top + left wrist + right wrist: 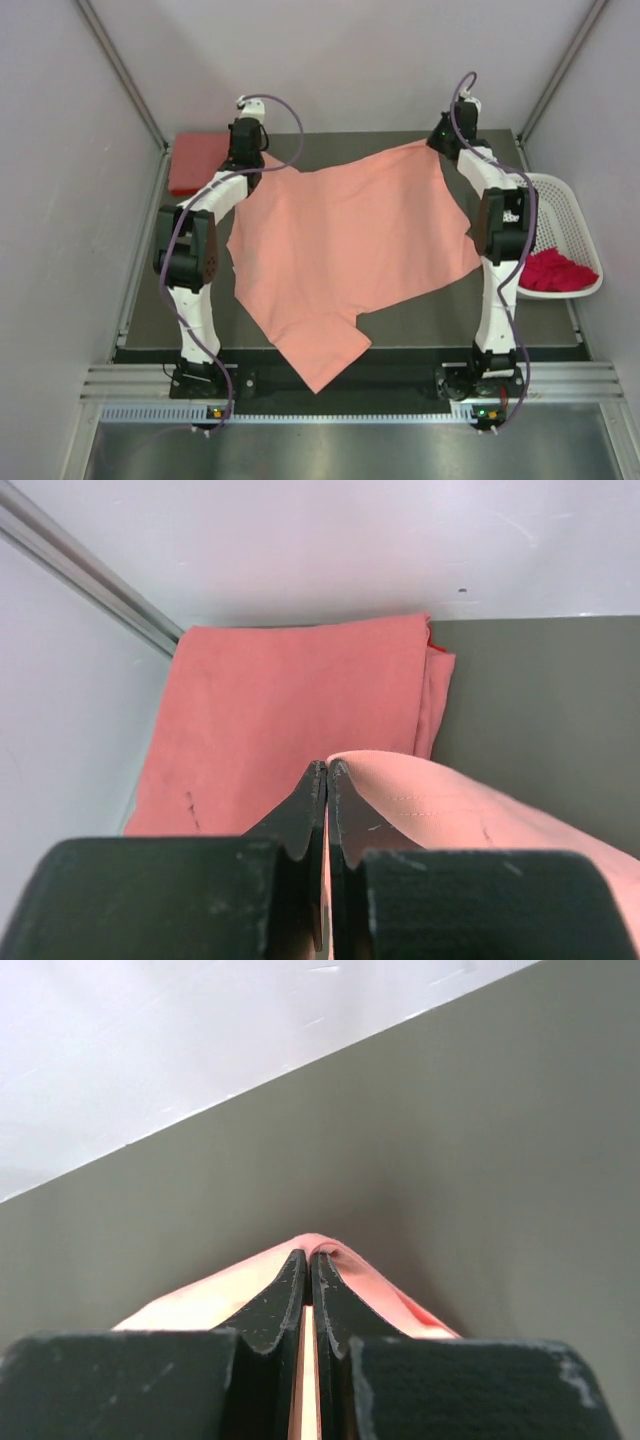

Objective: Fold and stack the t-shirts
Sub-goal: Flatten the tshirt out

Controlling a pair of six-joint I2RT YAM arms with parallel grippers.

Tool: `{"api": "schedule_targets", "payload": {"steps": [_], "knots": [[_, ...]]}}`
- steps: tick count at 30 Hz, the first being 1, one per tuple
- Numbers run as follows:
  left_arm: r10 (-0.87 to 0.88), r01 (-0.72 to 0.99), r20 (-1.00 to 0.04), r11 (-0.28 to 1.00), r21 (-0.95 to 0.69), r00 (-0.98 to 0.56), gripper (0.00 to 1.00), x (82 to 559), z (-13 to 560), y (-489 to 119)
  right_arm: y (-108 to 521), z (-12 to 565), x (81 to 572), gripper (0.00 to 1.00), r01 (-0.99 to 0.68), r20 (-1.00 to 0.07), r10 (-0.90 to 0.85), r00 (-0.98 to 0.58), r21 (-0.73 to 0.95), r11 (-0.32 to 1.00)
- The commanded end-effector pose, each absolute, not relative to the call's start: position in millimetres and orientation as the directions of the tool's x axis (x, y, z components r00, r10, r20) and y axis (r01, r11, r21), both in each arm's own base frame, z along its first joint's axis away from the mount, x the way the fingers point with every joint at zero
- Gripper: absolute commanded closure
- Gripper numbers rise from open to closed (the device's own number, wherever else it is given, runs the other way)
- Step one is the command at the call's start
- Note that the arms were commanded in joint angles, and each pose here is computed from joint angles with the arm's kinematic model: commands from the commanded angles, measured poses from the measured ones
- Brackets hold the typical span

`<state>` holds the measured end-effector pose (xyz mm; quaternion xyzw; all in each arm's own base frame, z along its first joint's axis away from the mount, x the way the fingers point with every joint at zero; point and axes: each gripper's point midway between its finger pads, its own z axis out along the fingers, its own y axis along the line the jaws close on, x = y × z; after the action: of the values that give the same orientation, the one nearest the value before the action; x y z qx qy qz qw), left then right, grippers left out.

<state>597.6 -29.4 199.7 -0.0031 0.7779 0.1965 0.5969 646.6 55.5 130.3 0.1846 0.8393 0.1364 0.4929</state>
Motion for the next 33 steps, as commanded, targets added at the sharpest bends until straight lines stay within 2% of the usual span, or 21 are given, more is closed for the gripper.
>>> {"api": "schedule_targets", "payload": {"steps": [1, 8, 18, 25, 31, 33], "knots": [[0.216, -0.290, -0.943, 0.913, 0.288, -0.254, 1.00, 593, 230, -24, 36, 133, 654, 1.00, 0.164, -0.782, 0.432, -0.449, 0.403, 0.900], [0.239, -0.200, -0.901, 0.924, 0.325, -0.362, 1.00, 576, 197, -57, 46, 129, 658, 0.99, 0.111, -0.775, 0.425, -0.468, 0.426, 0.898], [0.231, -0.218, -0.907, 0.922, 0.319, -0.352, 1.00, 509, 247, -83, 59, 153, 643, 1.00, 0.082, -0.737, 0.451, -0.503, 0.479, 0.874], [0.244, -0.119, -0.887, 0.943, 0.312, -0.392, 1.00, 457, 245, -105, 55, 147, 615, 1.00, 0.135, -0.671, 0.454, -0.587, 0.472, 0.871], [0.210, -0.115, -0.886, 0.953, 0.280, -0.414, 1.00, 414, 245, -91, 55, 152, 586, 1.00, 0.133, -0.667, 0.430, -0.608, 0.449, 0.884], [0.182, -0.098, -0.893, 0.965, 0.243, -0.412, 1.00, 405, 245, -93, 31, 156, 582, 1.00, 0.168, -0.668, 0.454, -0.589, 0.448, 0.878]]}}
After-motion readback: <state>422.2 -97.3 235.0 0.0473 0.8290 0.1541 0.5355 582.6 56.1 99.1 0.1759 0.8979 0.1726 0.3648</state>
